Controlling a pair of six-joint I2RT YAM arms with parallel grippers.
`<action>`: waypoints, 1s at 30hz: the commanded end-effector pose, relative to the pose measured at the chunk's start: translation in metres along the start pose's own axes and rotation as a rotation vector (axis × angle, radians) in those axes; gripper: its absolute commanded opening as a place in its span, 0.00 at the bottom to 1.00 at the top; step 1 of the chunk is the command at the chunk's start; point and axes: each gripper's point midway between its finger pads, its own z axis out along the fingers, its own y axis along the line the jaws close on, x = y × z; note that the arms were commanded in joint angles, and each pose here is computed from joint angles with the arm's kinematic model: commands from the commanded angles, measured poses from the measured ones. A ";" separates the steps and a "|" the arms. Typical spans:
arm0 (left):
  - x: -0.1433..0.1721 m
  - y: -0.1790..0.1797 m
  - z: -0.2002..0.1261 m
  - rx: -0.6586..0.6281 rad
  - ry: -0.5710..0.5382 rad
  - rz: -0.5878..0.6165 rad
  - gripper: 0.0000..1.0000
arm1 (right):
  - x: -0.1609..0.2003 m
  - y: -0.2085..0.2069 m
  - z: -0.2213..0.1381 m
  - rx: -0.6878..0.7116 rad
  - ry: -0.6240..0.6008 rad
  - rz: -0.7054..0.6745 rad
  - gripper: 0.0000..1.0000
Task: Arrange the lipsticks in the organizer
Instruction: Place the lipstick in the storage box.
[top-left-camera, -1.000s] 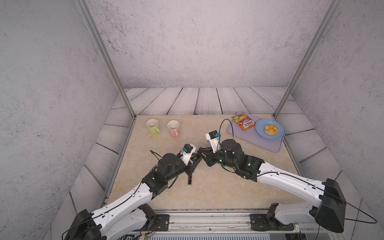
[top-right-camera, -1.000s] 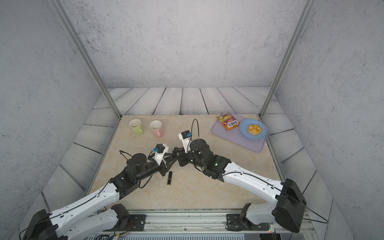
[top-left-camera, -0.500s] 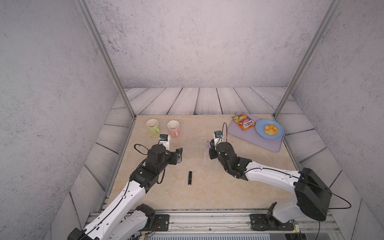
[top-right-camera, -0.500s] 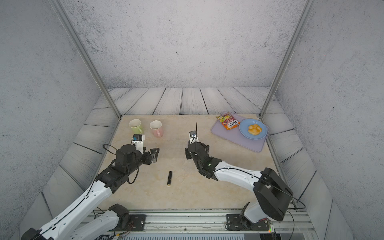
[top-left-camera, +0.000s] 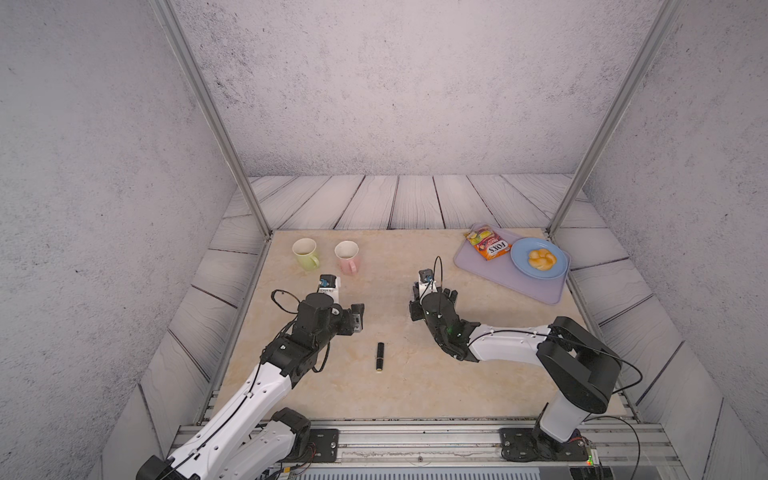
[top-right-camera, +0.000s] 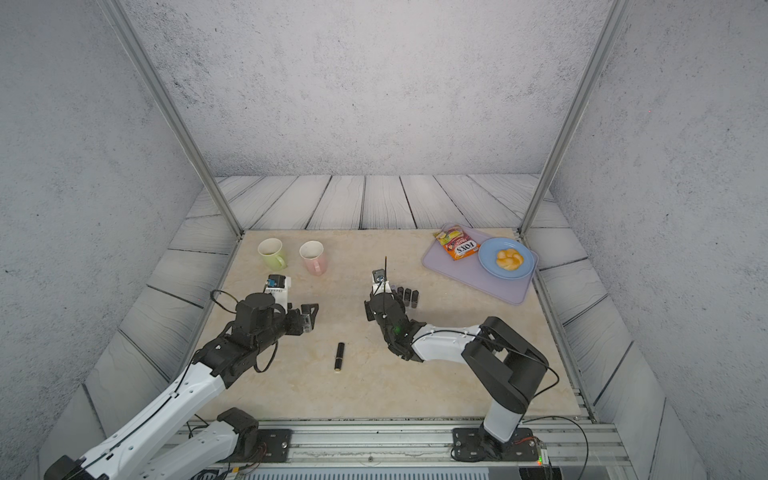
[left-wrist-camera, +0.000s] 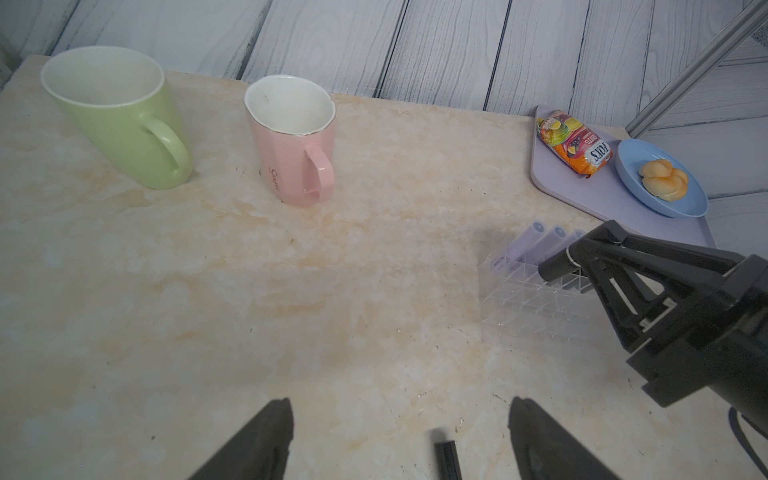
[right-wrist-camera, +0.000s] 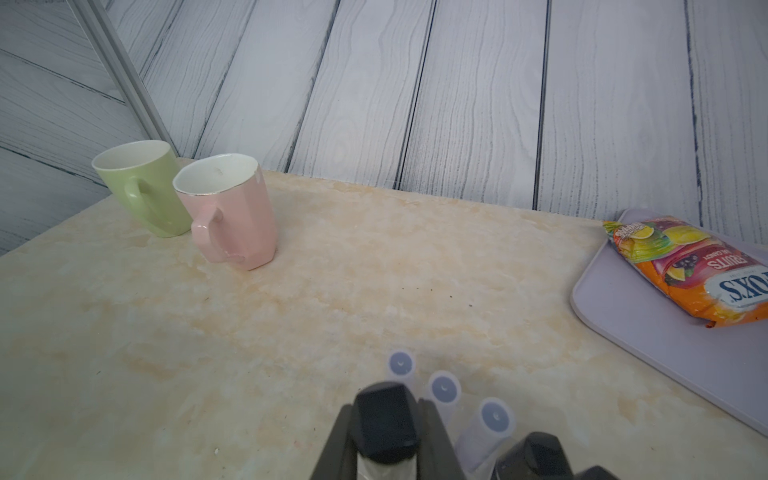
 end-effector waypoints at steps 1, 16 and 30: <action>0.002 0.001 0.001 -0.002 -0.001 -0.012 0.87 | -0.010 0.005 0.007 0.005 -0.045 0.011 0.01; 0.006 -0.001 0.004 0.012 0.012 -0.022 0.87 | 0.016 0.006 0.023 0.012 -0.009 0.034 0.00; 0.006 -0.002 0.004 0.016 0.029 -0.042 0.86 | 0.031 -0.006 0.022 0.056 0.011 0.049 0.00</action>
